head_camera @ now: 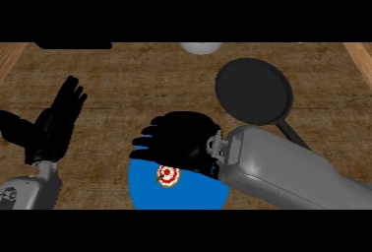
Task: Pick the cupcake from the plate and place it in the pan
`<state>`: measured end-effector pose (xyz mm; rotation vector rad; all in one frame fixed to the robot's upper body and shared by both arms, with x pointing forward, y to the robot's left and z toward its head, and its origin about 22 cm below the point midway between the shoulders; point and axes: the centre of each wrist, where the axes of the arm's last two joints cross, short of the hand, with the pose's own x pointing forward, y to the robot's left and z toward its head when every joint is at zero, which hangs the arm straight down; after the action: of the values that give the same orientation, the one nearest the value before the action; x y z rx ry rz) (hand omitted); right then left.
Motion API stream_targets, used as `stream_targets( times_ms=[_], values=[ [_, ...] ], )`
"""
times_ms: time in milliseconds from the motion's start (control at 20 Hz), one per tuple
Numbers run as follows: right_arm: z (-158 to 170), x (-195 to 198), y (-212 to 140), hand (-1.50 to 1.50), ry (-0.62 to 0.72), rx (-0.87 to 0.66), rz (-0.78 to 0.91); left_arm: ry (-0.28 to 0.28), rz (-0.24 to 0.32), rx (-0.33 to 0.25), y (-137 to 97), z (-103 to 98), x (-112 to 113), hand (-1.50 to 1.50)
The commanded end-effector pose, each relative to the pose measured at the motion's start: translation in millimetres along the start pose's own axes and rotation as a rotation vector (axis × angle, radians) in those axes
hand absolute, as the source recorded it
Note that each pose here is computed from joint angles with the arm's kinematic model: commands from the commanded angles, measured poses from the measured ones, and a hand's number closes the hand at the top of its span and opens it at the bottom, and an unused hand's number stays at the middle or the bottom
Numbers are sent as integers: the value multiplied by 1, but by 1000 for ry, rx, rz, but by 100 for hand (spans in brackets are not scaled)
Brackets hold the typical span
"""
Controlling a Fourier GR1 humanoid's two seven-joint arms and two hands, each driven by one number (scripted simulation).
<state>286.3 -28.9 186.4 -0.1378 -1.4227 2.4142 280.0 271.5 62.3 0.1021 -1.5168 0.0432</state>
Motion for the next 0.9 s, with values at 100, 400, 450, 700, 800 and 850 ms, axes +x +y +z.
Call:
stream_targets(
  times_ms=[100,400,450,700,800,850],
  values=[
    [9,24,17,-150,76,-22,105,-1,-9,1,-1,2,-6,0],
    [-3,47,15,-150,29,-66,61,1,-6,-3,17,-3,-4,0],
    [9,43,18,-150,35,-43,70,2,1,-14,-6,-4,-10,0],
    [-21,62,6,-150,111,-4,86,-7,2,-1,2,-12,-2,0],
    [-27,62,17,-150,124,-22,89,-6,-7,-2,-20,-2,-12,0],
    [-43,57,22,-150,134,-7,85,-7,0,2,-10,7,-14,0]
  ],
)
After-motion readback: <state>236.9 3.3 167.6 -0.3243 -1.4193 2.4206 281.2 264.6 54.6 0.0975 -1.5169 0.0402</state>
